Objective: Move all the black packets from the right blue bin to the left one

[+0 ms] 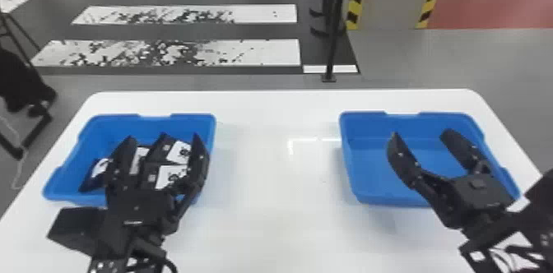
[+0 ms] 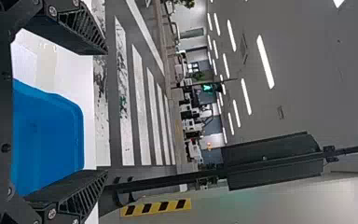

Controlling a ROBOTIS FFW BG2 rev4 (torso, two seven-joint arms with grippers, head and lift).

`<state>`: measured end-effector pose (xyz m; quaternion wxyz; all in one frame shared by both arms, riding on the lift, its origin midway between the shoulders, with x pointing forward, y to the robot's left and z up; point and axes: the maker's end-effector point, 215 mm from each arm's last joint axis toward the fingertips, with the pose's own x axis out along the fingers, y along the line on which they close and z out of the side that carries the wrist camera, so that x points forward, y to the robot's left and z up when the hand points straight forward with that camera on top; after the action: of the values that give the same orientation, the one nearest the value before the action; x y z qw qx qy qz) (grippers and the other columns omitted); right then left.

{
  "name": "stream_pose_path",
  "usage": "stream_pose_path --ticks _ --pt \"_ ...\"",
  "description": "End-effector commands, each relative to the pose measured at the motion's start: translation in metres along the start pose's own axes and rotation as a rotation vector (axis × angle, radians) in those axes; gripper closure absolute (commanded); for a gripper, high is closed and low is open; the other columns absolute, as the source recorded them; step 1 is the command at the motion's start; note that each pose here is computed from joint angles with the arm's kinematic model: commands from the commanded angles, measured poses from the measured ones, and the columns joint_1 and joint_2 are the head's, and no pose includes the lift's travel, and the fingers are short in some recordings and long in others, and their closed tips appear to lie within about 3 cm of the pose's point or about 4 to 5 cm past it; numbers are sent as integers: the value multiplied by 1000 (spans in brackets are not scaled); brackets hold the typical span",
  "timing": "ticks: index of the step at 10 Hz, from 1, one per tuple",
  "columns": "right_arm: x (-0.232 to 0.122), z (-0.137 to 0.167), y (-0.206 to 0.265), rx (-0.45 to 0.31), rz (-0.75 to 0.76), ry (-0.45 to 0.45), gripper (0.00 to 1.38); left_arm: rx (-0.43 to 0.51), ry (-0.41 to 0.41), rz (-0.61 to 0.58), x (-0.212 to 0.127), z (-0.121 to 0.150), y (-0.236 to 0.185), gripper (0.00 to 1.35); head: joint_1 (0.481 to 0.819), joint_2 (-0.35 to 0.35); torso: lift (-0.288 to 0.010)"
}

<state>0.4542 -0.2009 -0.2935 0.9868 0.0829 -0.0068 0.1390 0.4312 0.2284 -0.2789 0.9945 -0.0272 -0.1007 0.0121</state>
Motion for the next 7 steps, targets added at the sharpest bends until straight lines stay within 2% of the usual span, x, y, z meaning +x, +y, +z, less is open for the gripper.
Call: stream_pose_path --ticks 1,7 --pt "-1 0 0 2 0 2 125 -1 1 1 0 0 0 90 695 35 -168" --pt "-1 3 0 -2 -4 -7 127 -9 -7 3 1 3 1 90 695 35 -168"
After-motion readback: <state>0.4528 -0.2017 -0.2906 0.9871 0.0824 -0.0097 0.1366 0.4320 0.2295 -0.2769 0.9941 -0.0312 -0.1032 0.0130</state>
